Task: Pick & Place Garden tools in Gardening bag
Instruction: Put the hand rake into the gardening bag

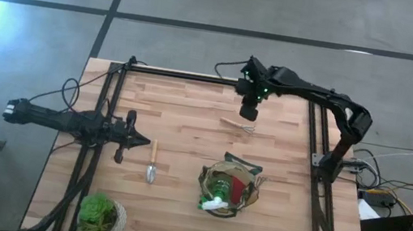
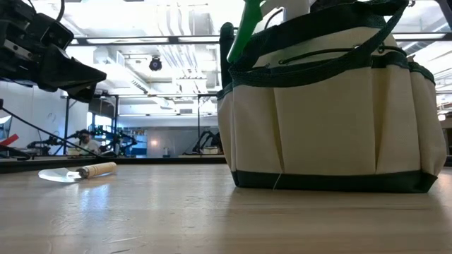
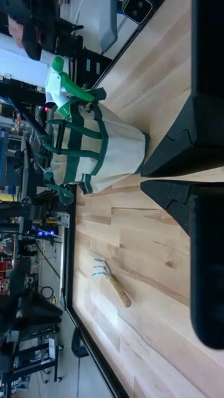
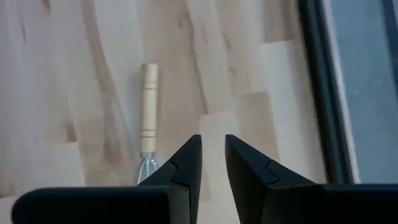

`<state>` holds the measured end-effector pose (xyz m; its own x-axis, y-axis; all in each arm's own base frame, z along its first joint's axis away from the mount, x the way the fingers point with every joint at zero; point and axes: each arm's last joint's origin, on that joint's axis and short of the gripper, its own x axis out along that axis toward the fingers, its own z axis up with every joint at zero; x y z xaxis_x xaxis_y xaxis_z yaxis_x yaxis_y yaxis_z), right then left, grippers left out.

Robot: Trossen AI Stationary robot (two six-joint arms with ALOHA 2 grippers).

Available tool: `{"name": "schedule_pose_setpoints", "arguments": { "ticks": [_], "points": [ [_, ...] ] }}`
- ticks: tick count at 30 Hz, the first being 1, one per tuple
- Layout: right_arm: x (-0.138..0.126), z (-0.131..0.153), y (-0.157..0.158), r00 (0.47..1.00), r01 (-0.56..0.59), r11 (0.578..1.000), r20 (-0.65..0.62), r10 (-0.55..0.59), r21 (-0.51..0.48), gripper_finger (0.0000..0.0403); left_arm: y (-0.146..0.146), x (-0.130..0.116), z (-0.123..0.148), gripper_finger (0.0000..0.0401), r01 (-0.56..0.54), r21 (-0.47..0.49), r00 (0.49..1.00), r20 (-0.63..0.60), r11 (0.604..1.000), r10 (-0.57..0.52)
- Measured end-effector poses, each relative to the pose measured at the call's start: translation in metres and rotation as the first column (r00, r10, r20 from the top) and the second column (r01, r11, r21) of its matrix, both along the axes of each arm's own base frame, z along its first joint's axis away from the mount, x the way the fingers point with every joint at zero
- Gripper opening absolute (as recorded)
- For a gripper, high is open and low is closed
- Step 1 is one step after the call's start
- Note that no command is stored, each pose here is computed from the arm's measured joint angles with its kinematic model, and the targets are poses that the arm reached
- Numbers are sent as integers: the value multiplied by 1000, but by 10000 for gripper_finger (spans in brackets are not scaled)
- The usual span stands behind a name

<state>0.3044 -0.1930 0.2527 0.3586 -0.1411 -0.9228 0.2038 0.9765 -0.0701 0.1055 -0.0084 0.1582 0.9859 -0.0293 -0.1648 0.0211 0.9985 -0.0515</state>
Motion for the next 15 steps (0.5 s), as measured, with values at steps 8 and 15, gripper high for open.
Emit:
{"name": "schedule_pose_setpoints", "arguments": {
  "ticks": [8,15],
  "points": [
    [3,-13,10,998,-28,999,-55,30,45,122,0,0,0,23,0,0,1000,1,1000,0],
    [-2,-32,16,994,-35,996,-99,43,80,160,0,0,0,23,0,0,1000,2,1000,0]
  ]
}}
